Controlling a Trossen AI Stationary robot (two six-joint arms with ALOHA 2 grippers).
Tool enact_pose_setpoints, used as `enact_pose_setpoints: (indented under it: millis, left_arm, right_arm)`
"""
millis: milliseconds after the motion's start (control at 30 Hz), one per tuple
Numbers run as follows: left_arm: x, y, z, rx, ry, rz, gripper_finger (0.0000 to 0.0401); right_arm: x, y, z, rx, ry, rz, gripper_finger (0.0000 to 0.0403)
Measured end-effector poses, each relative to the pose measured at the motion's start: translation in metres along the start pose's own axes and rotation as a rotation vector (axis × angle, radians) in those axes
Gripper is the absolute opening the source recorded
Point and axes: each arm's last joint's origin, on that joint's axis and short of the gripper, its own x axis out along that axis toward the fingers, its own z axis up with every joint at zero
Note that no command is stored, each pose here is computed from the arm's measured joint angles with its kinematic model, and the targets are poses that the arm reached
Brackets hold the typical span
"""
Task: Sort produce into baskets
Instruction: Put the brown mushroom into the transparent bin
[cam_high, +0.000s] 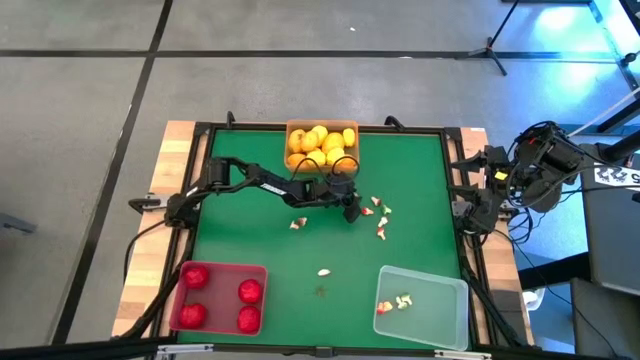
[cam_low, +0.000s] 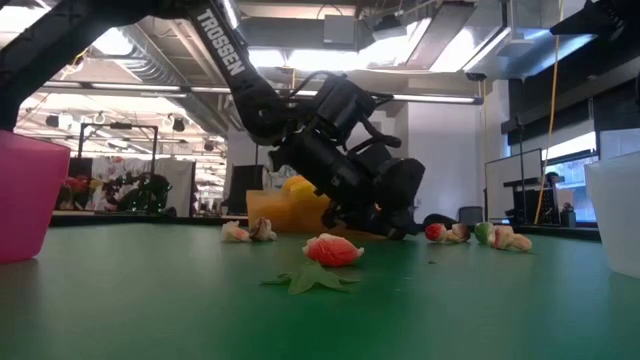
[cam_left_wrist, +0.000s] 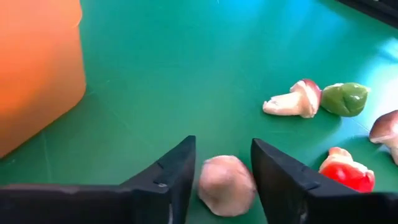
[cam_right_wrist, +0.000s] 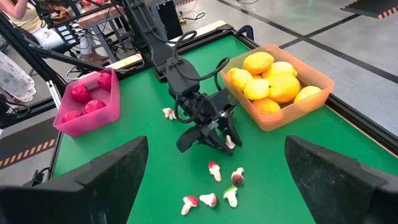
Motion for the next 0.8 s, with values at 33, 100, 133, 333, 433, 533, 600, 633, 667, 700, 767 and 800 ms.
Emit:
enact_pose_setpoints:
  millis: [33, 100, 133, 333, 433, 533, 600, 633, 667, 700, 767, 800]
  left_arm:
    - [-0.001, -0.001, 0.0, 0.0, 0.0, -0.002, 0.0141]
    - [-0.003, -0.004, 0.001, -0.001, 0.0, -0.01, 0.0122]
    - [-0.004, -0.005, 0.002, -0.003, 0.006, -0.018, 0.0113]
    - [-0.015, -0.012, 0.01, 0.0, 0.024, -0.069, 0.0067]
    - [-0.023, -0.015, 0.02, -0.012, 0.005, -0.076, 0.0056]
    - [-0.032, -0.018, 0.031, -0.018, -0.023, -0.078, 0.0053]
    - [-0.038, -0.02, 0.038, -0.023, -0.043, -0.083, 0.0053]
    - [-0.041, -0.022, 0.043, -0.032, -0.059, -0.09, 0.0055]
    - [-0.046, -0.024, 0.048, -0.048, -0.08, -0.102, 0.0057]
    - [-0.05, -0.027, 0.053, -0.065, -0.103, -0.118, 0.0059]
    - [-0.056, -0.035, 0.062, -0.086, -0.163, -0.192, 0.0061]
    - [-0.059, -0.04, 0.065, -0.087, -0.188, -0.241, 0.0061]
  right_arm:
    - [0.0, 0.0, 0.0, 0.0, 0.0, 0.0, 0.0374]
    - [0.0, 0.0, 0.0, 0.0, 0.0, 0.0, 0.0374]
    - [0.0, 0.0, 0.0, 0.0, 0.0, 0.0, 0.0374]
    - [0.0, 0.0, 0.0, 0.0, 0.0, 0.0, 0.0374]
    - [0.0, 0.0, 0.0, -0.001, 0.0, 0.0, 0.0374]
    - [0.0, 0.0, 0.0, -0.001, 0.0, 0.0, 0.0374]
    - [0.0, 0.0, 0.0, -0.001, 0.0, -0.001, 0.0374]
    - [0.0, 0.0, 0.0, -0.002, 0.0, -0.001, 0.0374]
    - [0.0, 0.0, 0.0, -0.002, 0.0, -0.001, 0.0374]
    - [0.0, 0.0, 0.0, -0.006, 0.0, -0.001, 0.0374]
    - [0.0, 0.0, 0.0, -0.009, 0.0, -0.001, 0.0374]
    - [0.0, 0.0, 0.0, -0.009, 0.0, -0.001, 0.0374]
